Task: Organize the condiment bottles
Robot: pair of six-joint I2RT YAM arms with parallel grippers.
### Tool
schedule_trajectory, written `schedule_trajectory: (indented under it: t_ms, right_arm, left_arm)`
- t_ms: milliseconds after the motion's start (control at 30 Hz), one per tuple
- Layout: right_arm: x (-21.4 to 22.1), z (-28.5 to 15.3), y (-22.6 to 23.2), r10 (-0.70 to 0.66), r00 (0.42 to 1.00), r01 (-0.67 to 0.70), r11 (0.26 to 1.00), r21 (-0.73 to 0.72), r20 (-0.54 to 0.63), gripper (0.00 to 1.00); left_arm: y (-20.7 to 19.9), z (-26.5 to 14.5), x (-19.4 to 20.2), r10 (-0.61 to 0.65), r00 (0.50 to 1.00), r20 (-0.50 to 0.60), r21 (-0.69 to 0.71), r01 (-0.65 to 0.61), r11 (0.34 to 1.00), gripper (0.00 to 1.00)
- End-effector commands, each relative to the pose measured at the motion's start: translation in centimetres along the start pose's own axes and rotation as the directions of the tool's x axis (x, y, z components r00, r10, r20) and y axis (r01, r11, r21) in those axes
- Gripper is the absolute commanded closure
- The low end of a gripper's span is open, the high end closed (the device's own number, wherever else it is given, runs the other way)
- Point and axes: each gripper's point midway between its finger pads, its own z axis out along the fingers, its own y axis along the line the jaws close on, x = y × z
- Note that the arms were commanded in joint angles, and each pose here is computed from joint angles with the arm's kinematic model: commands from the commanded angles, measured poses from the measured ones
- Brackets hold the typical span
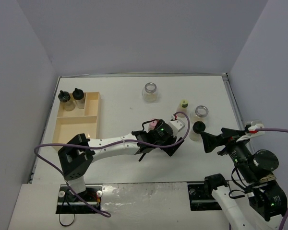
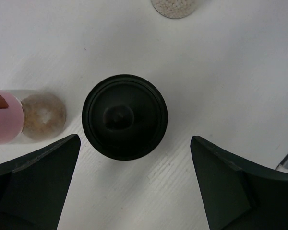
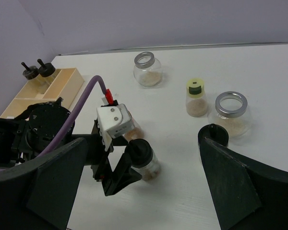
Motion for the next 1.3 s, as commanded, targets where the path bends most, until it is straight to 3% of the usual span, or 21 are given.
schedule_trajectory:
  t_ms: [0, 167, 367, 500, 667, 700, 933, 1033, 1167, 1267]
  right_arm:
    - [-2.4, -0.6, 0.9, -0.009, 0.997, 0.011, 0.999, -0.031, 0.073, 0.00]
    - [-2.4, -0.8, 1.0, -0.008, 0.997, 0.011, 0.999, -0.034, 0.071, 0.00]
    - [-2.4, -0.9, 0.9, -0.007, 0.997, 0.010, 1.000, -0.029, 0.075, 0.00]
    - [-2.3, -1.0, 0.9, -0.007, 0.997, 0.009, 1.000, -0.029, 0.074, 0.00]
    - [-2.3, -1.0, 0.9, -0.006, 0.997, 0.008, 0.999, -0.031, 0.073, 0.00]
    - [-2.3, -1.0, 1.0, -0.005, 0.997, 0.007, 0.999, -0.032, 0.074, 0.00]
    - [-2.5, -1.0, 1.2, -0.002, 0.997, 0.005, 0.999, -0.044, 0.074, 0.00]
    - [-2.4, -0.7, 1.4, 0.000, 0.998, 0.004, 0.999, -0.052, 0.064, 0.00]
    - [-2.5, -0.6, 1.5, -0.004, 0.998, 0.007, 0.998, -0.062, 0.059, 0.00]
    - [-2.6, -0.5, 1.6, -0.005, 0.998, 0.009, 0.998, -0.066, 0.065, 0.00]
  left_arm:
    - [0.4, -0.5, -5.7, -0.006, 0.989, 0.146, -0.056, 0.014, 0.998, 0.03]
    - [0.7, 0.2, -5.9, -0.014, 0.989, 0.151, -0.078, 0.026, 0.997, 0.04]
    - [0.1, 0.7, -6.0, -0.037, 0.988, 0.151, -0.051, 0.045, 0.998, 0.19]
    - [0.1, 0.5, -5.9, -0.053, 0.987, 0.153, -0.047, 0.061, 0.997, 0.47]
    - [0.8, -1.9, -5.5, -0.105, 0.984, 0.144, -0.068, 0.116, 0.991, 0.95]
    - [1.2, -2.7, -5.5, -0.119, 0.982, 0.145, -0.082, 0.132, 0.988, 0.99]
    - [7.2, -11.5, -4.6, -0.228, 0.958, 0.172, -0.238, 0.265, 0.934, 1.00]
    - [12.1, -15.3, -3.9, -0.293, 0.931, 0.220, -0.319, 0.352, 0.880, 1.00]
    - [19.0, -20.6, -2.7, -0.337, 0.895, 0.292, -0.443, 0.438, 0.782, 1.00]
    - [25.7, -25.0, -1.2, -0.382, 0.844, 0.377, -0.546, 0.536, 0.644, 1.00]
